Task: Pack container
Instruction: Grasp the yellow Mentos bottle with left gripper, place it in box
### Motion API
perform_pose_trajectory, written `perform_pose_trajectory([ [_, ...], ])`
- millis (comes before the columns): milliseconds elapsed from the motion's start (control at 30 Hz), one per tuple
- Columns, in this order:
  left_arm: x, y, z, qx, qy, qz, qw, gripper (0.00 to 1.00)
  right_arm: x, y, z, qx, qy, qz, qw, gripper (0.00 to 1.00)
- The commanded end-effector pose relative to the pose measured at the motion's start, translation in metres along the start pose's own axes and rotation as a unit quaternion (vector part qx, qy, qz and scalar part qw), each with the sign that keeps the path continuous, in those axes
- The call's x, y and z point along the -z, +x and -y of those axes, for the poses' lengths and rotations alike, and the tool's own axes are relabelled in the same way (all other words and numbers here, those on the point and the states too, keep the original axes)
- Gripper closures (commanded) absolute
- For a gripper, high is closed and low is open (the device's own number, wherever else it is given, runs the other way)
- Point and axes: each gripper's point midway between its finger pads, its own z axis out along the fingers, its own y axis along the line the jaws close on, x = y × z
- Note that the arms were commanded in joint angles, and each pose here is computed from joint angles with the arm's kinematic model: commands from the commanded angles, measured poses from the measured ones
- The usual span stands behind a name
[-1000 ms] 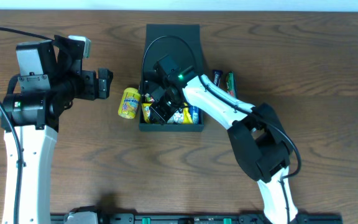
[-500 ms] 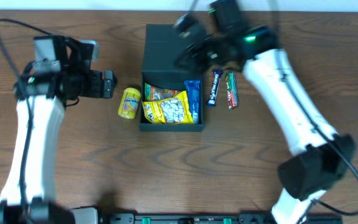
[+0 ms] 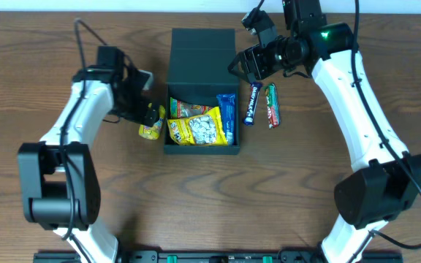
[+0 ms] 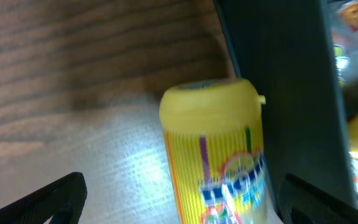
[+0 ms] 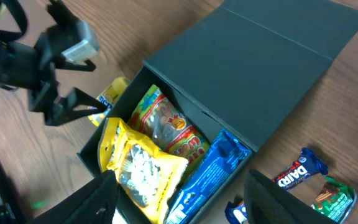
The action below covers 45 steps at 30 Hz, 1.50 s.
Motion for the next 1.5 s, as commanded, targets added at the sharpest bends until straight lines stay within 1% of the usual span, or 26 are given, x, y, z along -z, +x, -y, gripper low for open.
perform_pose_trajectory([
  [0, -0.015, 0.008, -0.013, -0.020, -0.055, -0.036, 0.998, 0.01, 0.001, 0.001, 0.003, -0.006, 0.000, -0.001, 1.000, 0.36],
  [67, -0.023, 0.011, -0.011, -0.023, -0.053, -0.045, 0.997, 0.00, 0.001, 0.001, 0.003, -0.007, 0.000, -0.001, 1.000, 0.36],
  [100, -0.027, 0.013, -0.011, -0.022, -0.051, -0.050, 0.997, 0.05, 0.001, 0.001, 0.003, -0.007, 0.000, -0.001, 1.000, 0.36],
  [133, -0.030, 0.015, -0.013, -0.021, -0.054, -0.057, 0.997, 0.06, 0.001, 0.001, 0.003, -0.010, 0.001, -0.001, 1.000, 0.36],
  [233, -0.037, 0.024, -0.022, -0.020, -0.075, -0.081, 0.994, 0.07, 0.001, 0.001, 0.003, -0.010, 0.000, -0.001, 1.000, 0.37],
  [333, -0.036, 0.024, -0.024, -0.020, -0.081, -0.080, 0.993, 0.08, 0.000, 0.001, 0.003, -0.010, 0.000, -0.001, 1.000, 0.37],
  [400, -0.036, 0.023, -0.024, -0.020, -0.081, -0.079, 0.993, 0.14, 0.000, 0.001, 0.003, -0.009, 0.000, 0.000, 1.000, 0.39],
  [533, -0.037, 0.023, -0.025, -0.020, -0.081, -0.078, 0.993, 0.30, 0.000, 0.001, 0.003, -0.009, 0.000, 0.000, 1.000, 0.40],
  [633, -0.037, 0.022, -0.025, -0.019, -0.082, -0.076, 0.994, 0.36, 0.000, 0.001, 0.003, -0.009, 0.000, 0.000, 1.000, 0.40],
  [700, -0.037, 0.021, -0.025, -0.019, -0.082, -0.075, 0.994, 0.44, 0.000, 0.001, 0.003, -0.009, 0.000, 0.000, 1.000, 0.41],
  [867, -0.035, 0.019, -0.025, 0.018, -0.086, -0.068, 0.994, 0.48, 0.000, 0.000, 0.003, -0.007, 0.001, 0.002, 1.000, 0.41],
  [933, -0.030, 0.012, -0.026, 0.038, -0.090, -0.056, 0.994, 0.53, 0.001, -0.002, 0.005, -0.006, 0.004, 0.005, 1.000, 0.42],
  [1000, -0.020, -0.001, -0.028, 0.051, -0.094, -0.041, 0.993, 0.64, 0.004, -0.003, 0.010, -0.009, 0.009, 0.010, 1.000, 0.42],
  [1033, -0.012, -0.008, -0.028, 0.051, -0.096, -0.032, 0.994, 0.67, 0.006, -0.003, 0.014, -0.014, 0.011, 0.012, 1.000, 0.42],
  [1067, -0.004, -0.017, -0.029, 0.050, -0.098, -0.022, 0.994, 0.69, 0.008, -0.003, 0.018, -0.021, 0.014, 0.014, 1.000, 0.42],
  [1133, 0.019, -0.039, -0.030, 0.043, -0.101, 0.006, 0.994, 0.71, 0.014, -0.003, 0.028, -0.038, 0.021, 0.019, 0.999, 0.42],
  [1200, 0.041, -0.061, -0.025, 0.012, -0.092, 0.034, 0.995, 0.73, 0.018, -0.003, 0.037, -0.048, 0.026, 0.022, 0.998, 0.42],
  [1300, 0.072, -0.095, -0.002, -0.087, -0.063, 0.083, 0.991, 0.74, 0.023, -0.001, 0.046, -0.057, 0.032, 0.023, 0.998, 0.43],
  [1367, 0.082, -0.109, 0.018, -0.187, -0.047, 0.103, 0.976, 0.75, 0.025, 0.001, 0.049, -0.061, 0.034, 0.022, 0.997, 0.43],
  [1400, 0.082, -0.112, 0.033, -0.251, -0.034, 0.108, 0.961, 0.75, 0.026, 0.001, 0.049, -0.062, 0.035, 0.022, 0.997, 0.43],
  [1433, 0.080, -0.113, 0.047, -0.299, -0.021, 0.110, 0.948, 0.75, 0.026, 0.001, 0.049, -0.063, 0.034, 0.022, 0.997, 0.43],
  [1467, 0.077, -0.112, 0.057, -0.330, -0.012, 0.109, 0.938, 0.75, 0.025, 0.001, 0.049, -0.062, 0.034, 0.022, 0.997, 0.43],
])
